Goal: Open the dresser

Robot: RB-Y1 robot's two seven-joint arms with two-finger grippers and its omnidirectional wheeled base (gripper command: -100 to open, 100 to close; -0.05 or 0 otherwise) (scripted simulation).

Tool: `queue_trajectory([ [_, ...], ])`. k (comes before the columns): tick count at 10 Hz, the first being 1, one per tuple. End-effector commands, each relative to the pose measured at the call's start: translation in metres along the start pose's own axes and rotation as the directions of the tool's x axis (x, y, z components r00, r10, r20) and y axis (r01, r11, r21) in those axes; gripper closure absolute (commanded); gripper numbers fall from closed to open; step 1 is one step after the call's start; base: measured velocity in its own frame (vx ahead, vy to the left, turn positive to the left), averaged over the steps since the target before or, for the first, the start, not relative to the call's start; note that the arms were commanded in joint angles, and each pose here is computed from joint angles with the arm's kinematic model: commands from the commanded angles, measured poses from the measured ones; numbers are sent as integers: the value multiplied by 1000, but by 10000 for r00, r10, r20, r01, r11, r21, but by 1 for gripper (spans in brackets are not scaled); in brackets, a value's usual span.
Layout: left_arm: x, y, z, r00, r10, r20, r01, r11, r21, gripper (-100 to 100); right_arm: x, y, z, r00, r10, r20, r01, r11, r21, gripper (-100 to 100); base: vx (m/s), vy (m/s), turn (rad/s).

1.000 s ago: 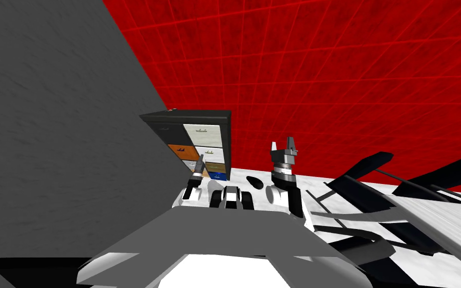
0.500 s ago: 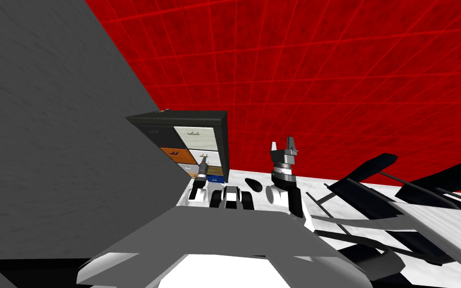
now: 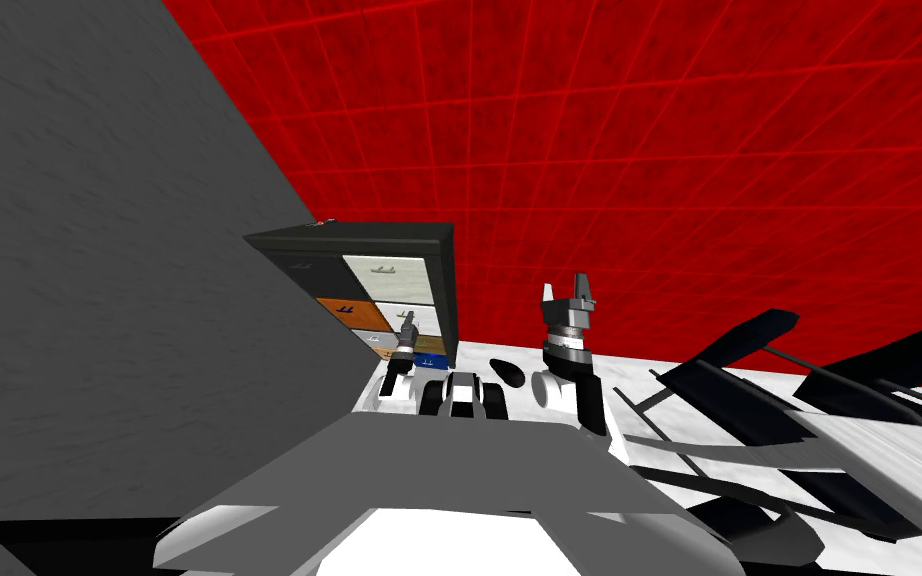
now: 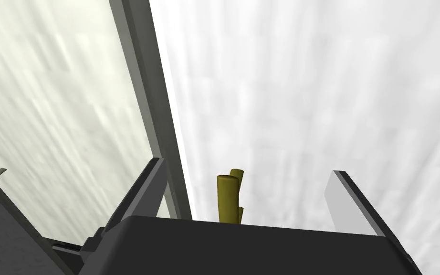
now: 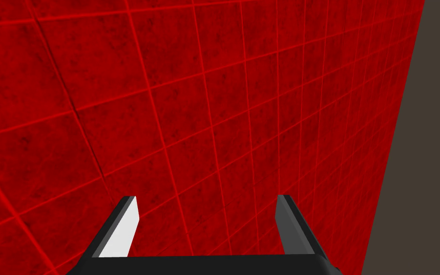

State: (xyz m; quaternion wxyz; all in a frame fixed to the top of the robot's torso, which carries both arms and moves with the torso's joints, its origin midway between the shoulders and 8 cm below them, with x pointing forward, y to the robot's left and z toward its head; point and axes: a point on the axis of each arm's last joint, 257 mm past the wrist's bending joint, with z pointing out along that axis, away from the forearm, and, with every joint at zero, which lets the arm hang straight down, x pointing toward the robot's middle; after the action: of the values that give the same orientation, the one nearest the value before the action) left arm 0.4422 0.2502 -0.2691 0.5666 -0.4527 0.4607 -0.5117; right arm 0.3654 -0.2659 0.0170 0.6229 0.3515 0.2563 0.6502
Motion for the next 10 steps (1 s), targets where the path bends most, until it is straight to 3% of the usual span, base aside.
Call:
queue_trajectory([
  [1,1,4,-3,10000,-12,-8,12,10000,-25,100,0,0,0,10000,1,0,-1,10000,-1,0,-39,5,13],
  [2,-4,-1,-2,9996,244,-152,-242,9996,116,-100,0,0,0,10000,2,0,-2,10000,-1,0,-17,0,-8],
  [6,-18,-3,2,9944,897,-557,-893,9960,87,-100,0,0,0,10000,0,0,0,10000,0,0,-5,25,-16],
  [10,-3,-6,13,9955,577,-746,-589,9982,-147,-100,0,0,0,10000,-1,-1,1,10000,0,0,-36,88,-52],
])
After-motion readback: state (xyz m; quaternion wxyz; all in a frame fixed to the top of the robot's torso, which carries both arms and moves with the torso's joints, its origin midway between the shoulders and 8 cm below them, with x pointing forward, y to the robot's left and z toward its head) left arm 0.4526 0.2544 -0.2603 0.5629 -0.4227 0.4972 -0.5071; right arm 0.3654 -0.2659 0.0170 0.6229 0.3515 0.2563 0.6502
